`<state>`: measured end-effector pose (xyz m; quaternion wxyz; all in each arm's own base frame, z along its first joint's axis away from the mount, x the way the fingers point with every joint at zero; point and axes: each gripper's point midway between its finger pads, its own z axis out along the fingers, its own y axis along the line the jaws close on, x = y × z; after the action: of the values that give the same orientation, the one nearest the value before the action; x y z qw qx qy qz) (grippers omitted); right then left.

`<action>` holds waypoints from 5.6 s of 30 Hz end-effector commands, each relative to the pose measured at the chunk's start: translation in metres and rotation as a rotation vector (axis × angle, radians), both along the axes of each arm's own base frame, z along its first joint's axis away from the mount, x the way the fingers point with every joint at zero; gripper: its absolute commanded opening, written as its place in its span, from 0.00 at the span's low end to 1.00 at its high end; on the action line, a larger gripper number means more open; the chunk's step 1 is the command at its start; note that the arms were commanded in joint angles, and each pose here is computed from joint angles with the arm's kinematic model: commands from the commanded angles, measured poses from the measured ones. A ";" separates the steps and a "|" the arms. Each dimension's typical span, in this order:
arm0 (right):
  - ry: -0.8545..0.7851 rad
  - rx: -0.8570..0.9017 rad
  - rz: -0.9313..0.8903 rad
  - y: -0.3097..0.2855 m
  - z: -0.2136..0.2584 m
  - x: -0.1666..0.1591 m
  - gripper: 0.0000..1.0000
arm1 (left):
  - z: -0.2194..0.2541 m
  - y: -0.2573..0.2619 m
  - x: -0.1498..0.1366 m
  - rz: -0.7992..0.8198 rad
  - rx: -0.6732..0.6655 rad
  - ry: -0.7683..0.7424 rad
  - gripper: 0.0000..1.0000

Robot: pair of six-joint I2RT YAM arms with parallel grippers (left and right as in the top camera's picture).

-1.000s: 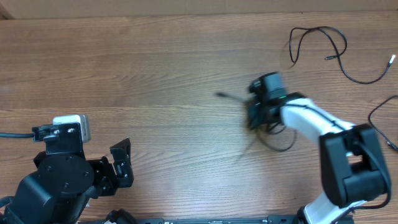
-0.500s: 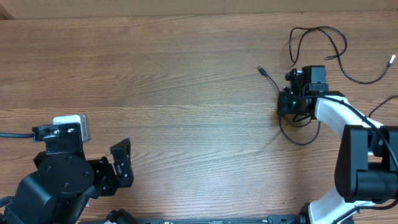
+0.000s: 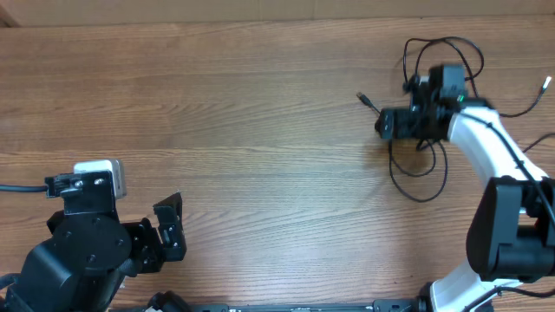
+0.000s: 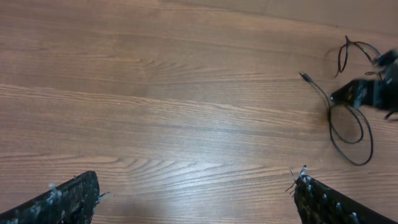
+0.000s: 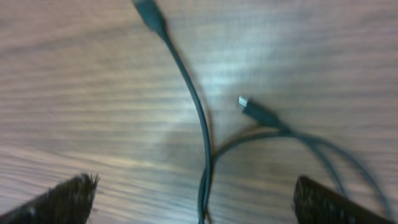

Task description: Untangle cables

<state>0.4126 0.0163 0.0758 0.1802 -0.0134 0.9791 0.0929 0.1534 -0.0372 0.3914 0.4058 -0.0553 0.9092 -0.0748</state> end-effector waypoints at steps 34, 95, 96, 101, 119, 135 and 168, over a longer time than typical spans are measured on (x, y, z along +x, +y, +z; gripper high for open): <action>-1.280 0.293 0.236 0.076 0.548 -0.103 1.00 | -0.001 0.000 0.000 0.014 -0.013 0.006 0.99; -1.498 0.117 -0.019 0.021 0.395 -0.258 1.00 | -0.001 0.000 0.000 0.014 -0.013 0.006 1.00; -1.515 0.127 0.006 0.025 0.399 -0.261 1.00 | -0.001 0.000 0.000 0.014 -0.013 0.006 0.99; -1.593 0.122 0.017 0.026 0.409 -0.286 1.00 | -0.001 0.000 0.000 0.014 -0.013 0.007 1.00; -1.769 0.079 -0.094 0.010 0.408 -0.362 1.00 | -0.001 0.000 0.000 0.014 -0.013 0.006 1.00; -1.676 0.071 -0.115 0.006 0.378 -0.326 1.00 | -0.001 0.000 0.000 0.014 -0.013 0.006 1.00; -1.297 0.132 -0.177 0.000 0.148 -0.174 1.00 | -0.001 0.000 0.000 0.014 -0.013 0.006 1.00</action>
<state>0.2368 0.0185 0.2301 0.7400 0.0180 0.6629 0.1126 0.1534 -0.0372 0.3915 0.4059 -0.0553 0.9091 -0.0749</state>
